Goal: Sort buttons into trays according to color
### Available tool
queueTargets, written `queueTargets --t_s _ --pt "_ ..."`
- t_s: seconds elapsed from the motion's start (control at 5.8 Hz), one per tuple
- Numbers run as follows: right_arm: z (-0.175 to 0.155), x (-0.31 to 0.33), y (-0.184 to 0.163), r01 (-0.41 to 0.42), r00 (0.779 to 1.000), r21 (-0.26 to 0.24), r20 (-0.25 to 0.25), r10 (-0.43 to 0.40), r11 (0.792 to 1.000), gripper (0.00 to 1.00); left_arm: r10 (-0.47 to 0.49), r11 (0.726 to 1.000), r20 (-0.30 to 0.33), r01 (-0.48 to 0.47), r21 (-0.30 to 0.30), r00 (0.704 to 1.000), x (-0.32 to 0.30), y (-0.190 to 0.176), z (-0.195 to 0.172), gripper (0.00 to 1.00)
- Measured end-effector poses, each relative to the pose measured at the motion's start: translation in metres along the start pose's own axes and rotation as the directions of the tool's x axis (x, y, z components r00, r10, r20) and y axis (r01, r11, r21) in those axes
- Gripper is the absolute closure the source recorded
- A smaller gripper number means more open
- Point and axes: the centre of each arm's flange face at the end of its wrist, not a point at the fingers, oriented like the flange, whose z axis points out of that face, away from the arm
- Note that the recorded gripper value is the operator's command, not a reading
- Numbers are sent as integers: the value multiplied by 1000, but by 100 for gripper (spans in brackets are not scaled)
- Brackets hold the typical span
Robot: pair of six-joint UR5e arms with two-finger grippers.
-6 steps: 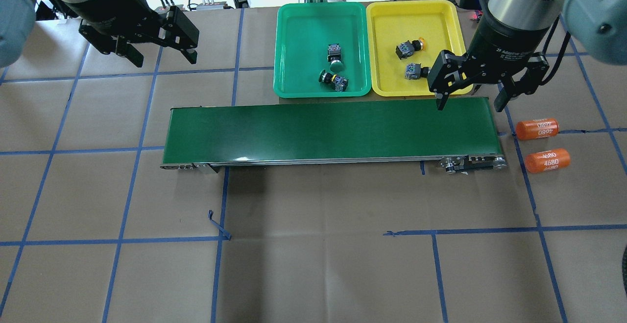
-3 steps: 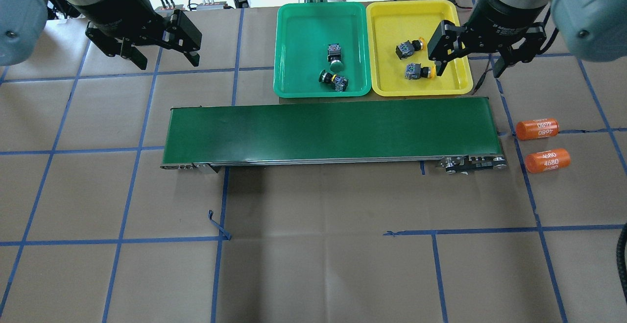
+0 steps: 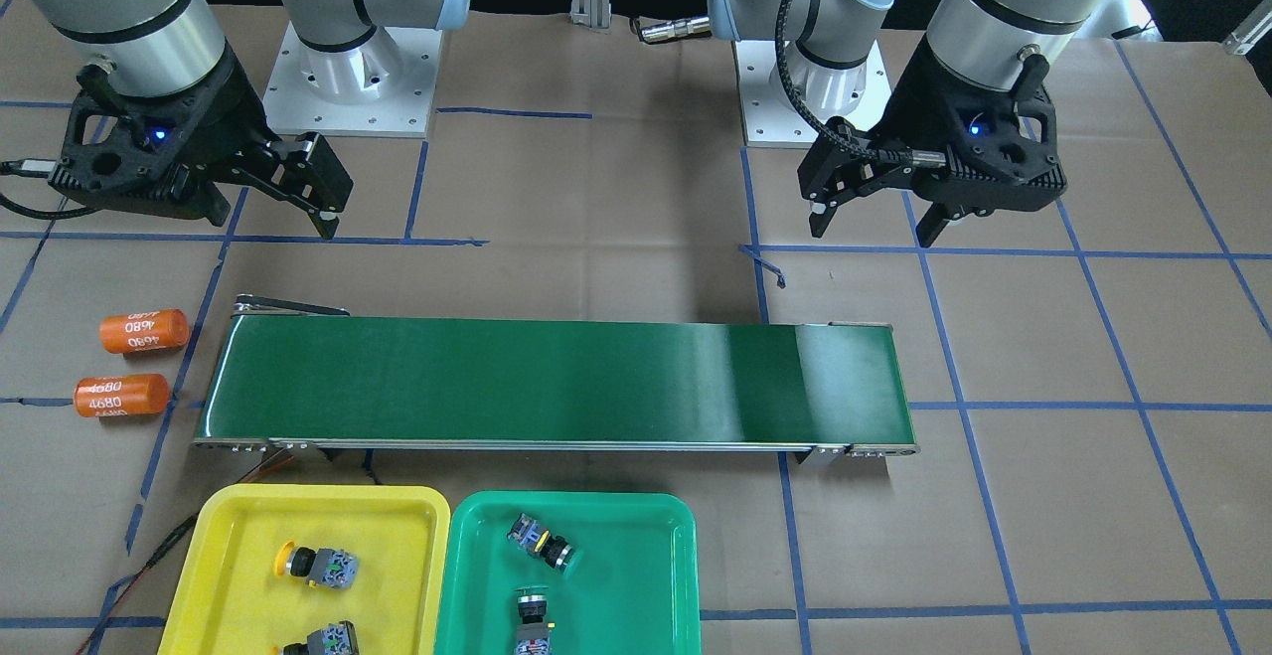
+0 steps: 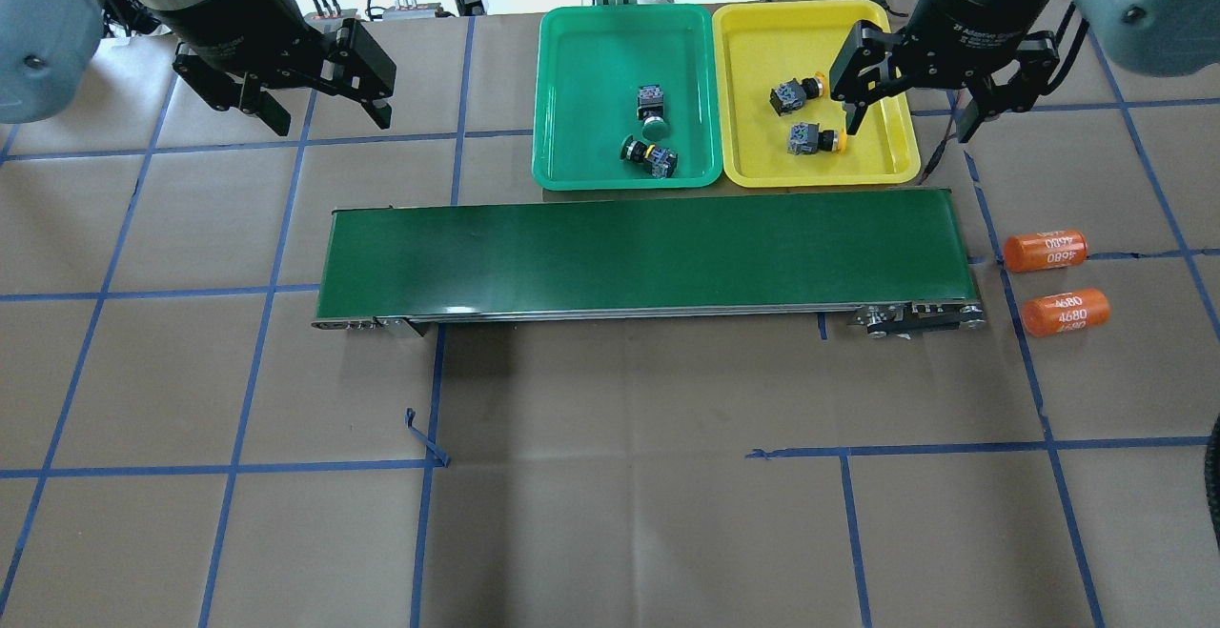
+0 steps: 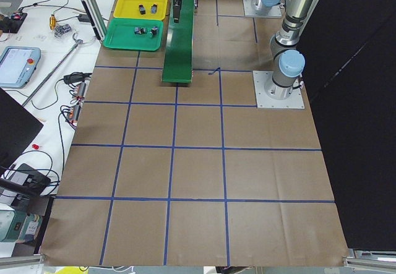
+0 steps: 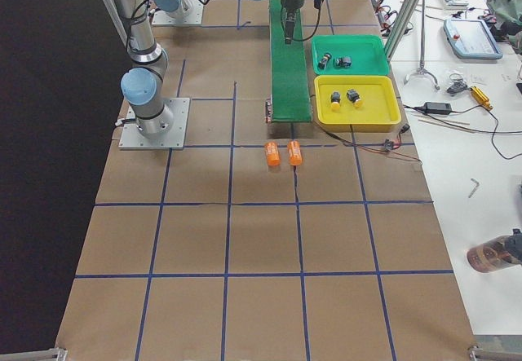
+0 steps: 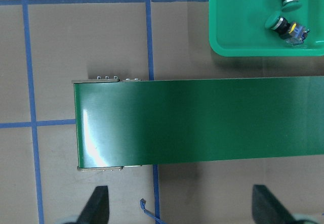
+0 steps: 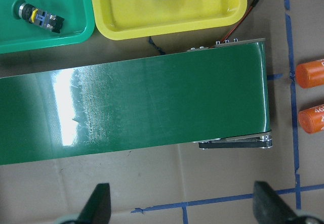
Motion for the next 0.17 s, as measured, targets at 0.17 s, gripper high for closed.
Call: queueTargets --t_s 0.17 --pt "0 0 0 0 1000 -1 0 0 1000 0 -3 1000 4 3 1 1000 -1 0 -1 2"
